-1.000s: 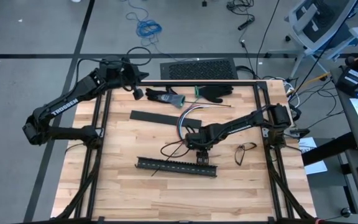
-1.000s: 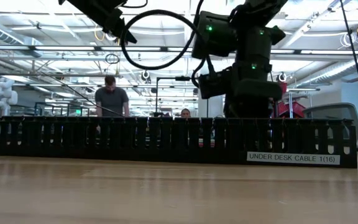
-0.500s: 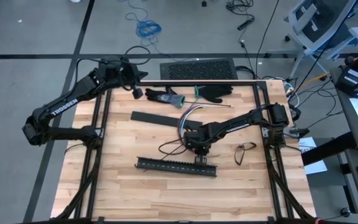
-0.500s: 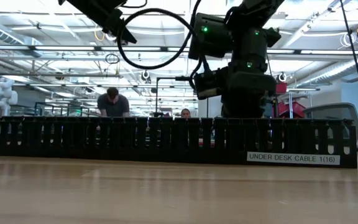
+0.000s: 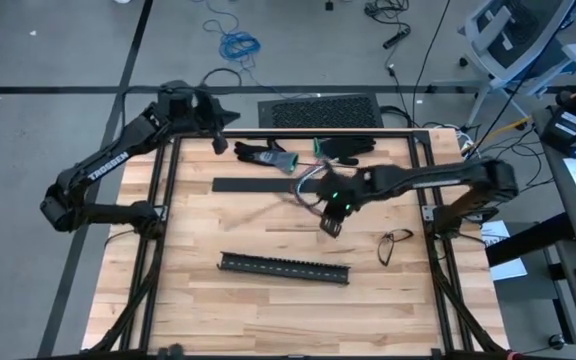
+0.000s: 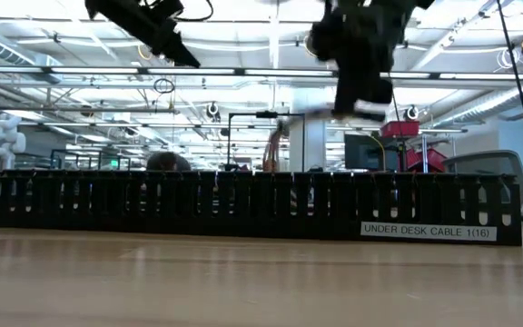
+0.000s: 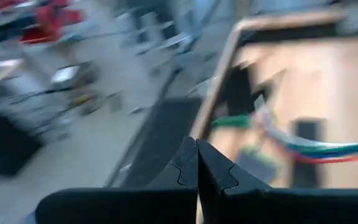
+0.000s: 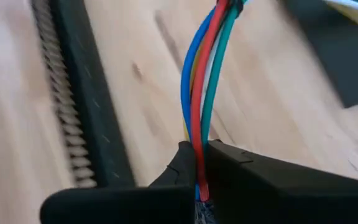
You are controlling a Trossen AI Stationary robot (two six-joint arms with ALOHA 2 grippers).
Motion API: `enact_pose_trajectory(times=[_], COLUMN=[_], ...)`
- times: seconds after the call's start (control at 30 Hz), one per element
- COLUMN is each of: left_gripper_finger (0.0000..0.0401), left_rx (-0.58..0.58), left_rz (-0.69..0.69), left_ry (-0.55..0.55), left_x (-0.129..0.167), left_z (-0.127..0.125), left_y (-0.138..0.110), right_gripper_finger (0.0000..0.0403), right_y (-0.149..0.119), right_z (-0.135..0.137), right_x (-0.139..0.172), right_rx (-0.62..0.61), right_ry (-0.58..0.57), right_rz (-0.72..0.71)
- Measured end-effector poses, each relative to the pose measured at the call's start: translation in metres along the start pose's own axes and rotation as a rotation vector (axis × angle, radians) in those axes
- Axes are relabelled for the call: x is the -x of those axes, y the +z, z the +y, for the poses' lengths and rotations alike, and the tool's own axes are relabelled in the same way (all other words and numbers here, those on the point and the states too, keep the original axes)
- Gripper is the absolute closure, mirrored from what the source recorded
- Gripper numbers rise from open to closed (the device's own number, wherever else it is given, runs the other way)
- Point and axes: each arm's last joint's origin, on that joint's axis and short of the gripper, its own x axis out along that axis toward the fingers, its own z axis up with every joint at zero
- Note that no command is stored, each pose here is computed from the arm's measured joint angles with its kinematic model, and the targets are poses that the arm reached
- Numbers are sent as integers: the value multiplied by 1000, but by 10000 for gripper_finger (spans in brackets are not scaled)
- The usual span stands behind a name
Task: Ziptie cables
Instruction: Insert the cable wire into the black cable duct
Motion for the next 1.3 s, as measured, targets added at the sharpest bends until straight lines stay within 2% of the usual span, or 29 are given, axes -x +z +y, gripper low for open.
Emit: enact_pose_trajectory(times=[0.1,0.17,0.3,0.4,0.5,0.67,0.77,0.87,1.07,1.17,1.23,1.3], left_gripper_finger=[401,401,401,401,401,401,401,401,401,401,401,401], left_rx=[37,82,135,115,158,218,235,262,304,356,406,436], left_rz=[-77,-104,-114,-168,-243,-305,-285,-261,-277,-333,-379,-423], left_ry=[-164,-233,-315,-331,-363,-569,-565,-522,-341,-265,-270,-359], left_x=[-19,-37,-82,-109,-128,-147,-146,-136,-93,-66,-51,-42], left_z=[0,-1,-11,-17,-21,-34,-30,-14,40,61,68,67], left_y=[-2,-3,-10,-13,-12,-16,-19,-23,-29,-23,-17,-9], right_gripper_finger=[396,396,396,396,396,396,396,396,396,396,396,396], right_y=[4,5,9,6,4,8,12,14,12,17,24,31], right_z=[-2,0,9,16,25,31,28,22,4,-4,-8,-11], right_x=[20,29,39,38,39,46,56,72,108,120,126,131], right_rx=[-70,-90,-97,-81,-48,-39,-64,-80,-126,-161,-174,-181], right_ry=[60,102,227,268,299,342,337,349,297,280,297,318], right_rz=[-74,-114,-154,-141,-152,-232,-306,-369,-510,-611,-687,-759])
